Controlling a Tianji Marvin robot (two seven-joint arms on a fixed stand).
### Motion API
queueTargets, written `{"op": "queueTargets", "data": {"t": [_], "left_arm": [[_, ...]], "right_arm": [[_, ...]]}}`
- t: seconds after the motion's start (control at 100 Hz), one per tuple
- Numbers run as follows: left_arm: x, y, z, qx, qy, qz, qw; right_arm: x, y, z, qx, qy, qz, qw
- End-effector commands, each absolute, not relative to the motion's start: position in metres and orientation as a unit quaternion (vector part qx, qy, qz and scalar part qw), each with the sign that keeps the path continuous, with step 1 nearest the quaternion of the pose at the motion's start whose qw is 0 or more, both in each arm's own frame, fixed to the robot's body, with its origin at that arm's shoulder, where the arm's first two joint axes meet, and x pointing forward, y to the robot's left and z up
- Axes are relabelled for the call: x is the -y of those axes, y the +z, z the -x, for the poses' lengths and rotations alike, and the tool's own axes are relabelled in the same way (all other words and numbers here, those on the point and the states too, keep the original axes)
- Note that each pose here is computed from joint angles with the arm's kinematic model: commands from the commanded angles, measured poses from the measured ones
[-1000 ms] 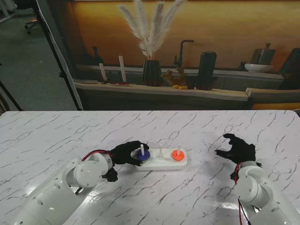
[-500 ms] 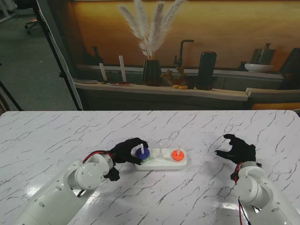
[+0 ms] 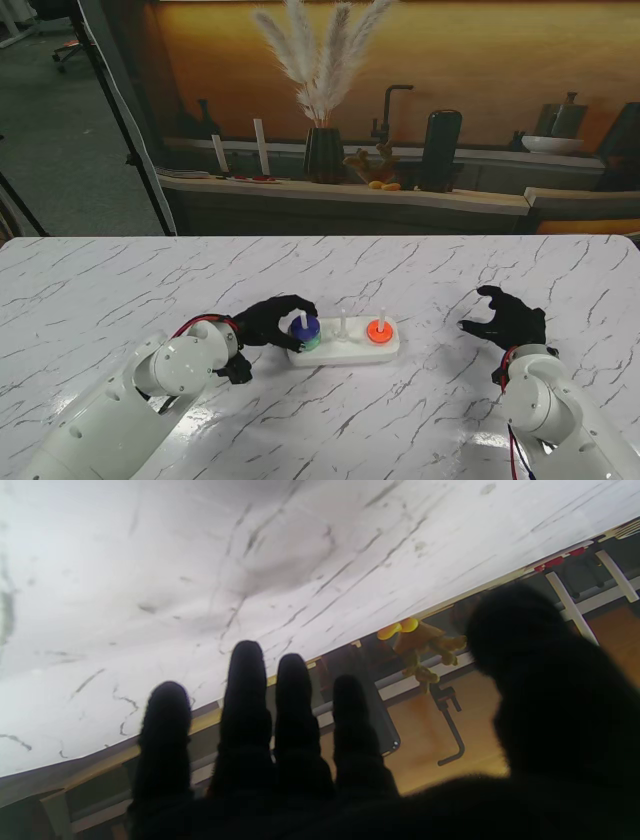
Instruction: Move the three rings of the Hanoi Tower from the left rod to the right rod
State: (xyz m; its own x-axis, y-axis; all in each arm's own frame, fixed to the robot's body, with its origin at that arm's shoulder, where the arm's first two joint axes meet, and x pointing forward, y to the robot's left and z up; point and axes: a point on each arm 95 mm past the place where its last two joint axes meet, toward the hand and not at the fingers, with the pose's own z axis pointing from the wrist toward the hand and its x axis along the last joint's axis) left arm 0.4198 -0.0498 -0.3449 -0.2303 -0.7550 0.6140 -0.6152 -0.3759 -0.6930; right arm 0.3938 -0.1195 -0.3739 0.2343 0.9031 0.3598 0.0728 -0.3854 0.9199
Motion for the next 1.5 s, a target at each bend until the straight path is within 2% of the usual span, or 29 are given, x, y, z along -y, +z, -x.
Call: {"op": "queueTargets", "data": {"t": [0.0,0.9,1.49], "left_arm": [[0.053,-0.345,-0.418,-0.555,-0.561,0.612,0.056],[0.050,-0.303,-0.425,-0.564,-0.586,0.578,0.059],[0.063,-0.285,-0.431,-0.577,-0.581,0.574,0.018]], "right_arm": [[0.115,-0.377,-0.392,-0.367,0.499,-0.668,0.412],[0.114,-0.380,-0.391,-0.364,0.500,-0.671,0.408],[0.111,-0.382,-0.391,-0.364,0.501,-0.673,0.405]]}}
